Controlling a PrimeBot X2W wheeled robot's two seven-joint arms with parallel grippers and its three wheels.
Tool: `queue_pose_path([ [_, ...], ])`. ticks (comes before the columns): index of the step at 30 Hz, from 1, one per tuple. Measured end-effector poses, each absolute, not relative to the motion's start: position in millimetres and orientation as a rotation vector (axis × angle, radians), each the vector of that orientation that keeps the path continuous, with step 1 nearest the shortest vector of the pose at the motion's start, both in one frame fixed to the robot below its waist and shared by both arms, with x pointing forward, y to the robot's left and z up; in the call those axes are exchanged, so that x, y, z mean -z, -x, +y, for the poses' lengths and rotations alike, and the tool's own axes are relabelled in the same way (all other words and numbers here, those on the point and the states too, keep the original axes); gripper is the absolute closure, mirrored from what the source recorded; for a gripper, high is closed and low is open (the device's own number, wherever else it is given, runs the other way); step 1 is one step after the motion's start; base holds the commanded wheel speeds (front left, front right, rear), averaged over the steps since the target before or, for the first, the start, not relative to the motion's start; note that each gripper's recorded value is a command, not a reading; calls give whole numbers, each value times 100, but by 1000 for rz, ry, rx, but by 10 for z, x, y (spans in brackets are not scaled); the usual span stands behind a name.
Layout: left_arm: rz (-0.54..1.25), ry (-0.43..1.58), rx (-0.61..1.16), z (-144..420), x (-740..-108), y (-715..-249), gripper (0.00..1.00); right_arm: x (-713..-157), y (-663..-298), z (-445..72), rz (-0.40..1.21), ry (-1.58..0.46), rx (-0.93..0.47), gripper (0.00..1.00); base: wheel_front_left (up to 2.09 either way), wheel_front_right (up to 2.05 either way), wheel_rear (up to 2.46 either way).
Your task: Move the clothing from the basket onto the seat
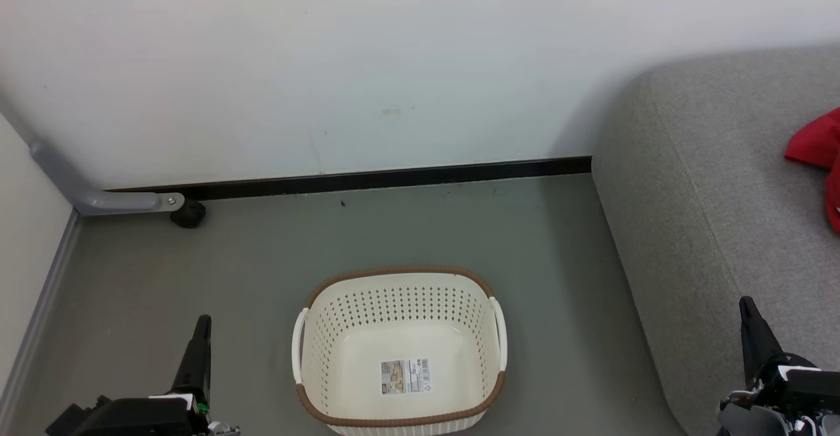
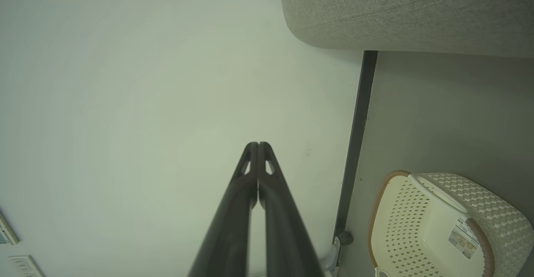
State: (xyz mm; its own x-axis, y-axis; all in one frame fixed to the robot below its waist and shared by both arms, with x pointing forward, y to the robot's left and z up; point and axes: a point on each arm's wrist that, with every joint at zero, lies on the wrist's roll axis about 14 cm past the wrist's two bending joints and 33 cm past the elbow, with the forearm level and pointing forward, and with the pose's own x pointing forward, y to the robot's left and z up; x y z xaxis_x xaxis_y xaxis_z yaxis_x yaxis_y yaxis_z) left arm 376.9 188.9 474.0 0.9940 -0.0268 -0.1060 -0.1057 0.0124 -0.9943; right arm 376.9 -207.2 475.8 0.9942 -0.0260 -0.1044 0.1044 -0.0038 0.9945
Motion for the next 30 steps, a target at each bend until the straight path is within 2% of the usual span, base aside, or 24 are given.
queue_pose_path([
  [30,103,1558,-60,1889,-4746,-3771,100,-4764,-3774,-2070,61,-1572,101,100,0,0,0],
])
